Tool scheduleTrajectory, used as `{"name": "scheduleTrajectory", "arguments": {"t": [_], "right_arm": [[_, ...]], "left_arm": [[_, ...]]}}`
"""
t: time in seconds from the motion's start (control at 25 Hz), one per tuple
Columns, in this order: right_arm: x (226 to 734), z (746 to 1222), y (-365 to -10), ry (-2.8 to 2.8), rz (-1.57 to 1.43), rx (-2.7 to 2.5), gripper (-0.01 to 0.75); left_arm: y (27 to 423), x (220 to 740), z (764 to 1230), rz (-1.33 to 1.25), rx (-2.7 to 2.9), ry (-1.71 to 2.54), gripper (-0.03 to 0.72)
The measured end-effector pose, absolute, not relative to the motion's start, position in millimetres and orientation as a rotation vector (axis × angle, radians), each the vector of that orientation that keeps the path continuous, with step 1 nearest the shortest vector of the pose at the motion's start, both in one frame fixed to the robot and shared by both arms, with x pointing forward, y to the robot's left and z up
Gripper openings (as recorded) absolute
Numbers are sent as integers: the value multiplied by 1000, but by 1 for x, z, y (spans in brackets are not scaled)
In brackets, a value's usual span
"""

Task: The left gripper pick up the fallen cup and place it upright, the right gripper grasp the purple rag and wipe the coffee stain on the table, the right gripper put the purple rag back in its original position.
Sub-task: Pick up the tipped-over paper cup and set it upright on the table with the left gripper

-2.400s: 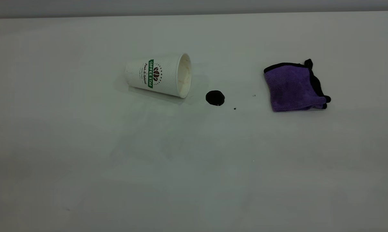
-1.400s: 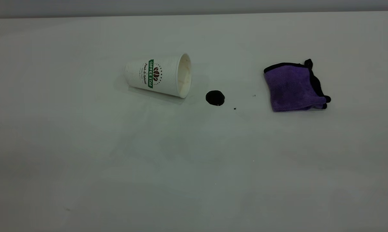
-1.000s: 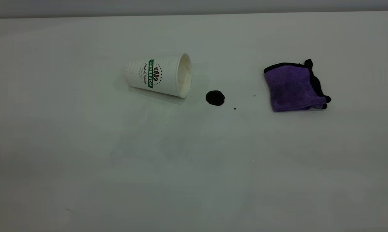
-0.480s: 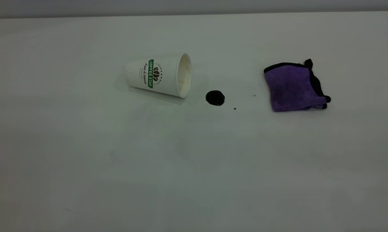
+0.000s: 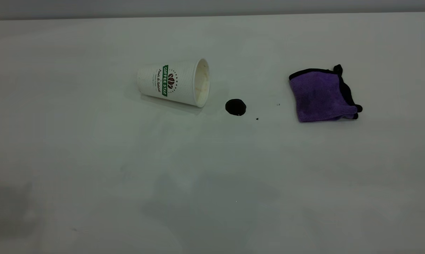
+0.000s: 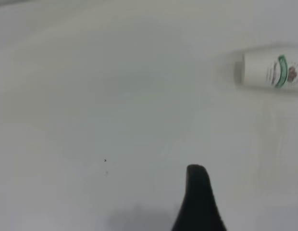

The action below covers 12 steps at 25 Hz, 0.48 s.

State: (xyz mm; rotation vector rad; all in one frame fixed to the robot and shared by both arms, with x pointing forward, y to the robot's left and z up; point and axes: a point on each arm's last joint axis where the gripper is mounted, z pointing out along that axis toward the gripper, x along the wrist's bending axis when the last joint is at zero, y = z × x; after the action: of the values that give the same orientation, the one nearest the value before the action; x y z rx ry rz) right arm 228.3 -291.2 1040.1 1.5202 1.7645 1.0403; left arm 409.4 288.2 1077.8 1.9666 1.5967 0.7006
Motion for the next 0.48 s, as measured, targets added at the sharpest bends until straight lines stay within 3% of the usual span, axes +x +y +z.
{"name": "scheduleTrajectory", "arguments": {"t": [0.2, 0.48], "right_arm": [[228, 1040, -291, 1764, 1040, 1520, 438], [228, 1040, -291, 1764, 1040, 1520, 438]], "left_arm": [[269, 462, 1052, 627, 2104, 1525, 592], [196, 525, 1002, 489, 2372, 1334, 592]]}}
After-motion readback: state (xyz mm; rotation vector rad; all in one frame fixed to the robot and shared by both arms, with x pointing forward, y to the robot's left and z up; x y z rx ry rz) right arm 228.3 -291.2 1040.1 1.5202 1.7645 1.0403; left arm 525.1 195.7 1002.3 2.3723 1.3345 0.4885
